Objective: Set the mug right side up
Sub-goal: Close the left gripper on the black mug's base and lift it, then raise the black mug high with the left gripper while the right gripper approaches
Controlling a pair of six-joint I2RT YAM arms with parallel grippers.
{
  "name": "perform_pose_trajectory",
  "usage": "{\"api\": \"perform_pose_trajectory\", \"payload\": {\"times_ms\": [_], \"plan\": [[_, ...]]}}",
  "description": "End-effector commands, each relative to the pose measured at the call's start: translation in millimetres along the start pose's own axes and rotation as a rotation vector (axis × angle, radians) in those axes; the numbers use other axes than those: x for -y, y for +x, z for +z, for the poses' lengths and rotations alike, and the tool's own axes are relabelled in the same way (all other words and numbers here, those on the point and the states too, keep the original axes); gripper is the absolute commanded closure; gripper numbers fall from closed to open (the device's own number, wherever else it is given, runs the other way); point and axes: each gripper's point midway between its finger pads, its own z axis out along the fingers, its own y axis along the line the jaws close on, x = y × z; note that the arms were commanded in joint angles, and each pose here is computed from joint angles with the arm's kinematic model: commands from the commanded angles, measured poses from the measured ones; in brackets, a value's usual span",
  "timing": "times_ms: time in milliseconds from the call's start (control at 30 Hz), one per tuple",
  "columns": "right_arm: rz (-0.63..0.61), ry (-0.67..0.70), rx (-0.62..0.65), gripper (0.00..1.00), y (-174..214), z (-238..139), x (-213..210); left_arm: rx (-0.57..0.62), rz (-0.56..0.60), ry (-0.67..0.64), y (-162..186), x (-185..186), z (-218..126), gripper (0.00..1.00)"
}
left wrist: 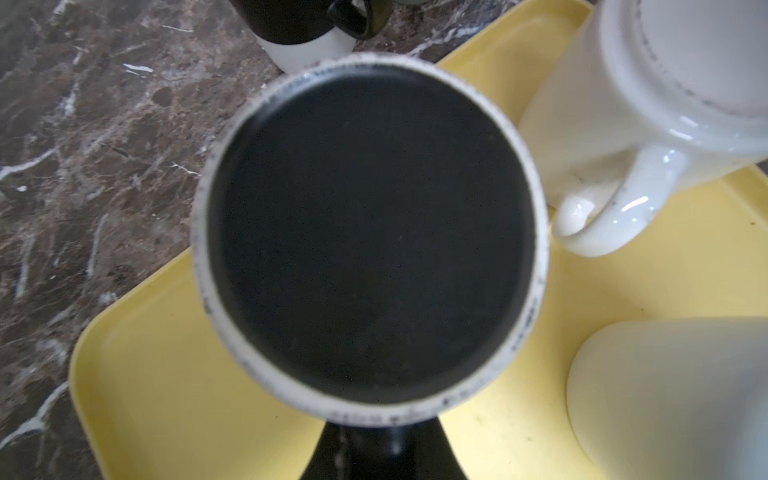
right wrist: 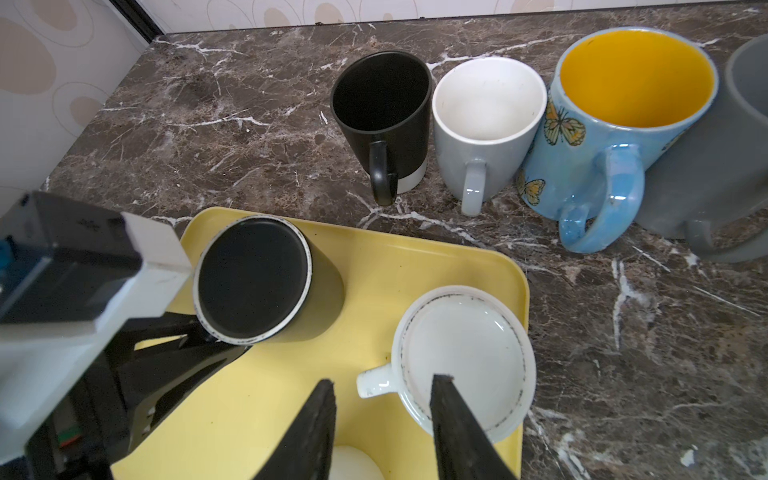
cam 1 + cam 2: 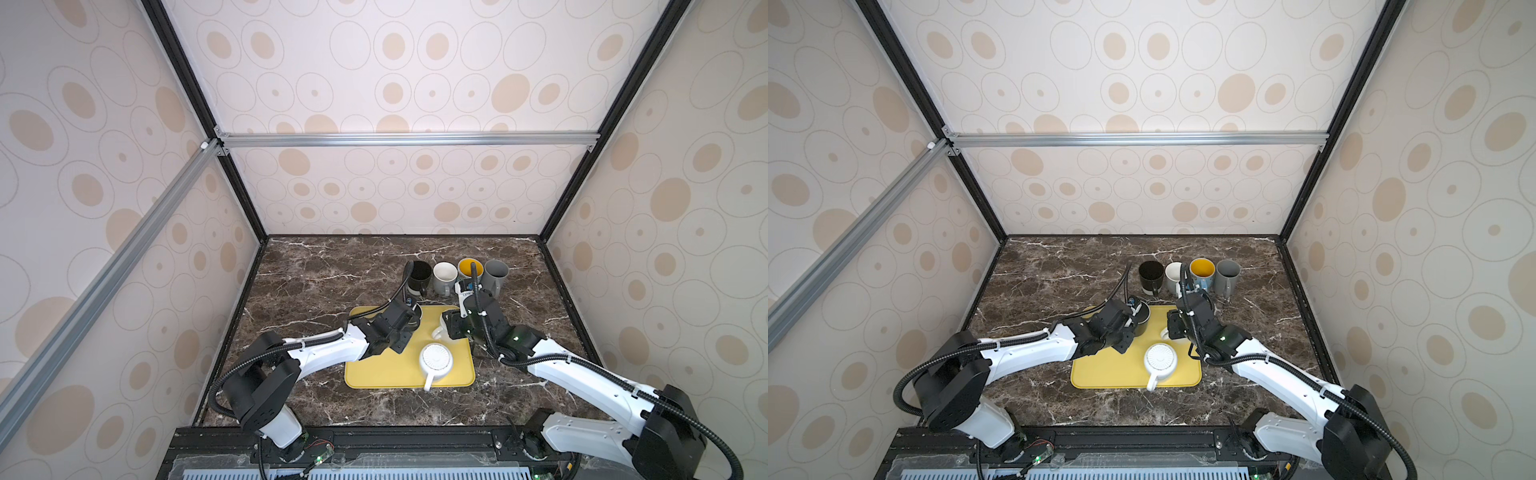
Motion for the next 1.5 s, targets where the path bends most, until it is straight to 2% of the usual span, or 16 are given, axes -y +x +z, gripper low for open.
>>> {"api": "perform_pose_trajectory", "payload": {"times_ms": [0,267,533,800,1000,1133,1467], "plan": [[-0.018,-0.027,0.013,0.59,-13,-1,-11,0.158,-0.012,-0.045,-46,-11,-31,1.00],[-0.024,-0.078,0.030,0.59,-17,1,-21,0.236,-0.023,-0.043,-54,-17,-52,1.00],[-0.052,-0.104,0.207,0.52,-32,-9,-18,0.301,-0.049,-0.026,-59,-20,-63,1.00],[-0.093,-0.099,0.156,0.46,-43,-26,-19,0.408,-0.115,0.029,-77,-33,-95,1.00],[-0.069,-0.193,0.138,0.46,-49,-36,-35,0.586,-0.212,0.161,-99,-40,-143,1.00],[-0.060,-0.258,0.158,0.46,-53,-47,-44,0.661,-0.252,0.220,-110,-44,-170,1.00],[-0.004,-0.616,0.189,0.43,-57,-93,-87,0.845,-0.306,0.390,-140,-46,-233,1.00]]}}
